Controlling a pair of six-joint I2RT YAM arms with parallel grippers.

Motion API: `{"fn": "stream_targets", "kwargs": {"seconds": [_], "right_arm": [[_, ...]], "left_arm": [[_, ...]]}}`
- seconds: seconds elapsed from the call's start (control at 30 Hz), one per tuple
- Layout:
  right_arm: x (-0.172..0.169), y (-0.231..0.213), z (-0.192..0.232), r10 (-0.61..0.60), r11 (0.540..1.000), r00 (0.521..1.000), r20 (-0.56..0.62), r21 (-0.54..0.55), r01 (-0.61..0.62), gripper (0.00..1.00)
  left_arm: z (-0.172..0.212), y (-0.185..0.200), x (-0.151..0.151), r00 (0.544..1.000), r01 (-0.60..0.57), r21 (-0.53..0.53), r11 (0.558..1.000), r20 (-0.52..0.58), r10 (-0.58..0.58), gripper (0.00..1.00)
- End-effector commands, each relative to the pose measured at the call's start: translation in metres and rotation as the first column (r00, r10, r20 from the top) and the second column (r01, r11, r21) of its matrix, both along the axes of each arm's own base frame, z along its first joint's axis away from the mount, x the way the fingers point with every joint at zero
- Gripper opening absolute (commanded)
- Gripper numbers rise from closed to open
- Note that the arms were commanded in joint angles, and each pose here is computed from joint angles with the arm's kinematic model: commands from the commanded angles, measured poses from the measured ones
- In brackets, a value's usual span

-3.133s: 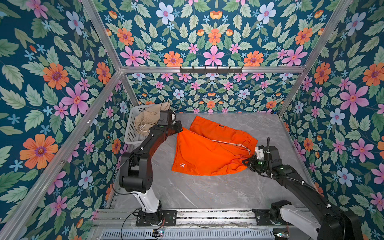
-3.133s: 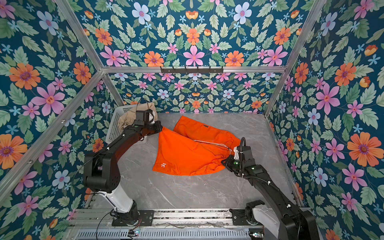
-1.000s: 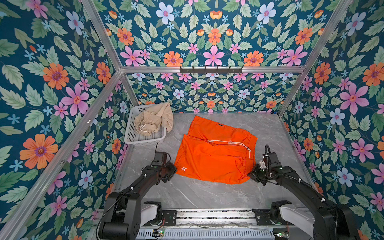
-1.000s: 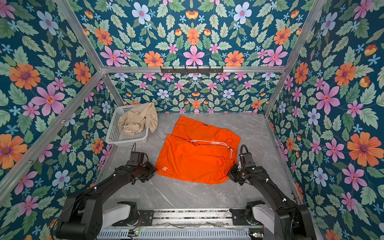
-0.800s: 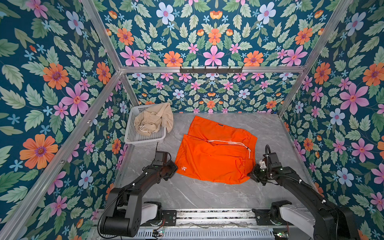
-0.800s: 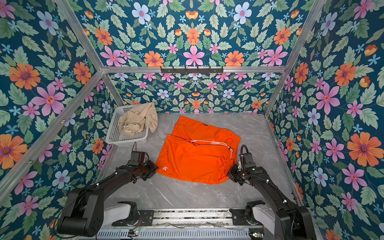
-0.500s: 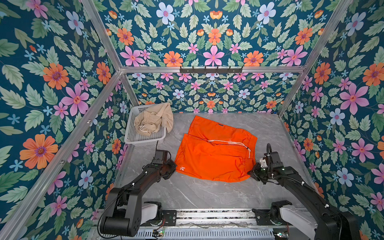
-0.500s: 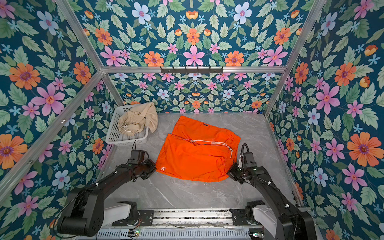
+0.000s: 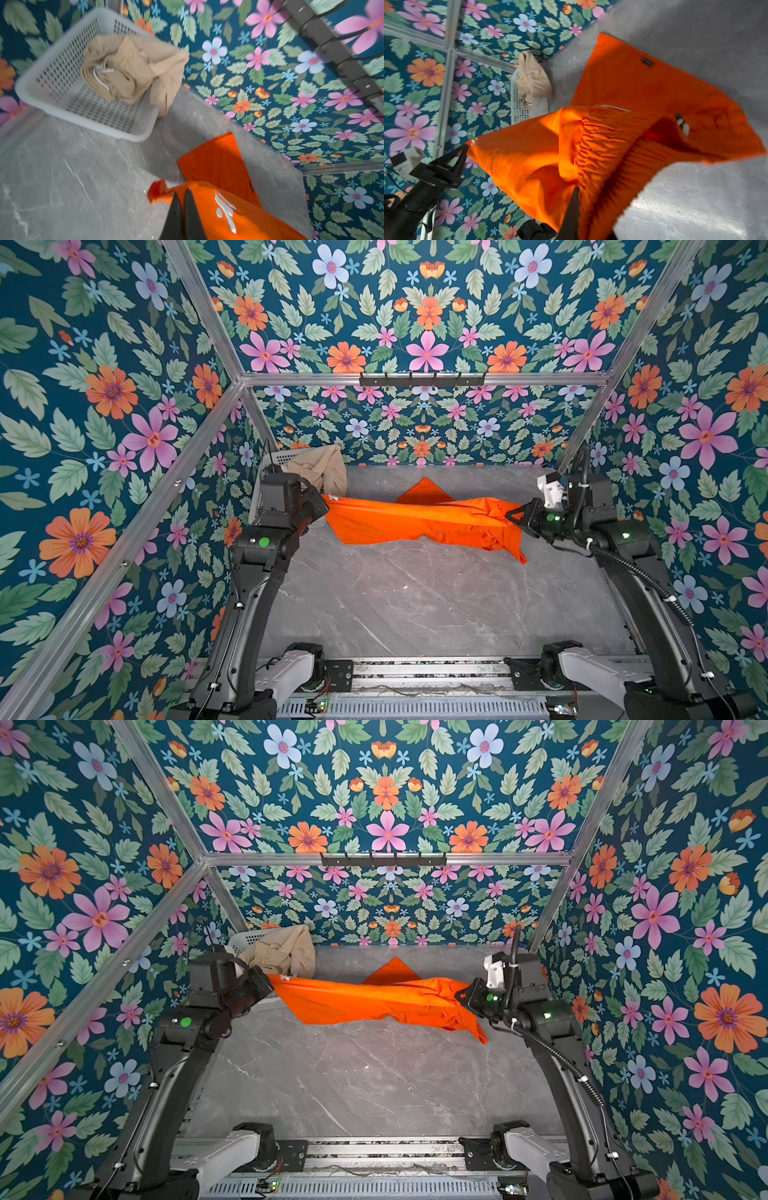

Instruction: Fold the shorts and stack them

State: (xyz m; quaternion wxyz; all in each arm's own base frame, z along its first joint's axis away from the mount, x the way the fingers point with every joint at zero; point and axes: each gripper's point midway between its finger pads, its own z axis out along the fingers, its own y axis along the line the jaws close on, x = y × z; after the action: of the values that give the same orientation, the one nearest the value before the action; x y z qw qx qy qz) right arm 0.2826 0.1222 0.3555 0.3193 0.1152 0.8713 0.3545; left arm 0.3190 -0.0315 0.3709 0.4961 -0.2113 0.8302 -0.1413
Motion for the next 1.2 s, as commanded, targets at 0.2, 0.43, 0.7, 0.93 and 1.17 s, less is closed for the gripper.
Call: {"fn": "stream_targets", "kwargs": {"seconds": [0.2,0.43,0.7,0.93,1.17], "right_arm": [[-0.035,0.026,0.110,0.212,0.977,0.953,0.217,-0.065,-0.203,0.00],[-0.065,0.052,0.165,0.332,0.939,0.880,0.339,-0.028,-0.343,0.00],[-0.004,0.053,0.133,0.269,0.963,0.934,0.236,-0.057,-0.263,0.00],[0.108,0.048,0.109,0.213,0.977,0.953,0.216,-0.029,-0.212,0.00],[0.133,0.026,0.171,0.191,0.975,0.887,0.420,0.026,-0.222,0.00]], "left_arm": [[0.114,0.045,-0.037,0.980,-0.126,0.309,0.943,0.185,0.071,0.00],[0.169,0.056,-0.047,0.960,-0.180,0.385,0.905,0.270,0.076,0.00],[0.141,0.028,0.027,0.981,-0.062,0.399,0.915,0.193,-0.018,0.00],[0.151,0.008,0.114,0.960,-0.043,0.422,0.906,0.267,-0.079,0.00],[0.224,-0.011,0.111,0.842,-0.033,0.343,0.939,0.516,-0.159,0.00]]}}
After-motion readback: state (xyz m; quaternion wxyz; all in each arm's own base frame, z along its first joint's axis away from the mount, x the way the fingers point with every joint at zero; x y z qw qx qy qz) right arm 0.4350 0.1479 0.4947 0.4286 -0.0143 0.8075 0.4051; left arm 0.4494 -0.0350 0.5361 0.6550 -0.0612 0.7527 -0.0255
